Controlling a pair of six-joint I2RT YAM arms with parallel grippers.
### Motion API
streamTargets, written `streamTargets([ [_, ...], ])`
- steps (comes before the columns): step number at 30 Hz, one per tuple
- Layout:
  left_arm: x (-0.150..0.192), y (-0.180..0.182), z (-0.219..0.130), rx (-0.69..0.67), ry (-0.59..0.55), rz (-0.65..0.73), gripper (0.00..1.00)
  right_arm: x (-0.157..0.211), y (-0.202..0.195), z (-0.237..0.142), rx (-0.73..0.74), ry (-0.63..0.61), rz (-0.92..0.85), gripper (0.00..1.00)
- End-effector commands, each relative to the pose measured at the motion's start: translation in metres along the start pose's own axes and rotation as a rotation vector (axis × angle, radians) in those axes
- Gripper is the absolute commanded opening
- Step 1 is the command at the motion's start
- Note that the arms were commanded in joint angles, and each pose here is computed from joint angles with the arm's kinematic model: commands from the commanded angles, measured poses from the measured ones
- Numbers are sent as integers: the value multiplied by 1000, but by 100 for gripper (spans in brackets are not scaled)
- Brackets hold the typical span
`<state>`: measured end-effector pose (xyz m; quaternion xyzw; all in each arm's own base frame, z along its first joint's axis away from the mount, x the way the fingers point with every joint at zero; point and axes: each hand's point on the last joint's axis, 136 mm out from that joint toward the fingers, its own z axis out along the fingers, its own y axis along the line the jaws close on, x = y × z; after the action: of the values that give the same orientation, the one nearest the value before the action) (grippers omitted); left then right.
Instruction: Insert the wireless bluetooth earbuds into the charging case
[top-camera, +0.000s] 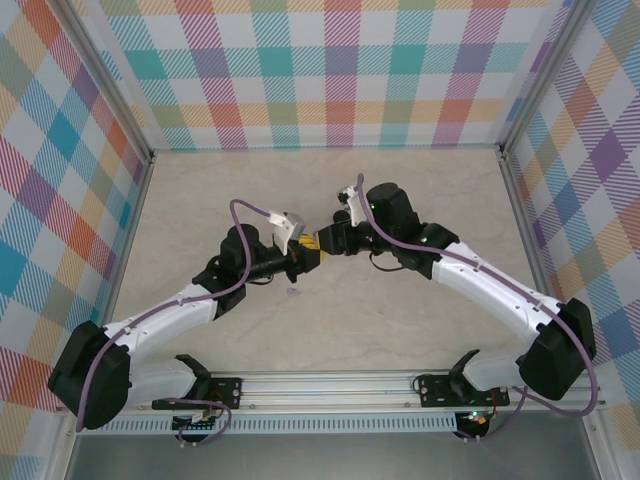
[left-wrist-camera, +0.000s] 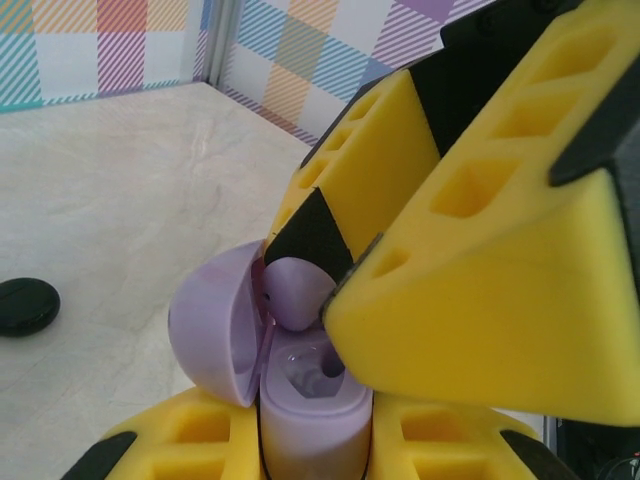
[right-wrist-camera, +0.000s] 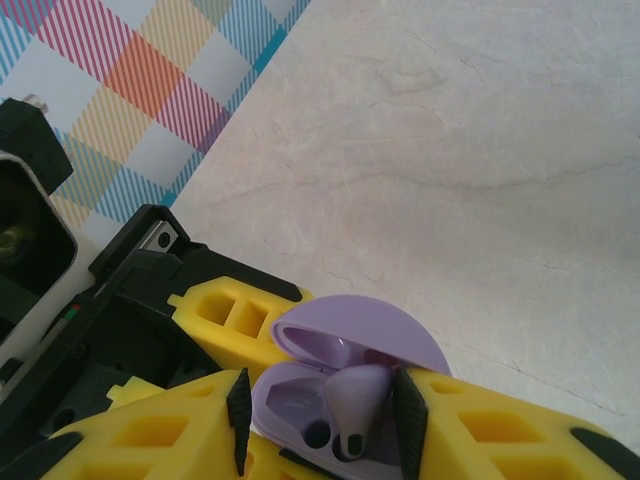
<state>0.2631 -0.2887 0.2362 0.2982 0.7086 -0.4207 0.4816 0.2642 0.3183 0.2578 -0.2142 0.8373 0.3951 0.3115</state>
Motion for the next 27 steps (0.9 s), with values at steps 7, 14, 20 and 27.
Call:
streamTargets([
  [7, -9, -12, -6, 32, -37, 81, 0, -10, 19, -15, -38, -30, -51, 46],
  [14, -8, -13, -7, 32, -34, 87, 0, -12, 19, -20, -22, -39, -50, 50],
  [20, -8, -13, -8, 30, -34, 92, 0, -13, 16, -24, -2, -47, -51, 52],
  [27, -7, -13, -9, 27, -31, 95, 0, -13, 13, -27, 24, -53, -51, 52],
])
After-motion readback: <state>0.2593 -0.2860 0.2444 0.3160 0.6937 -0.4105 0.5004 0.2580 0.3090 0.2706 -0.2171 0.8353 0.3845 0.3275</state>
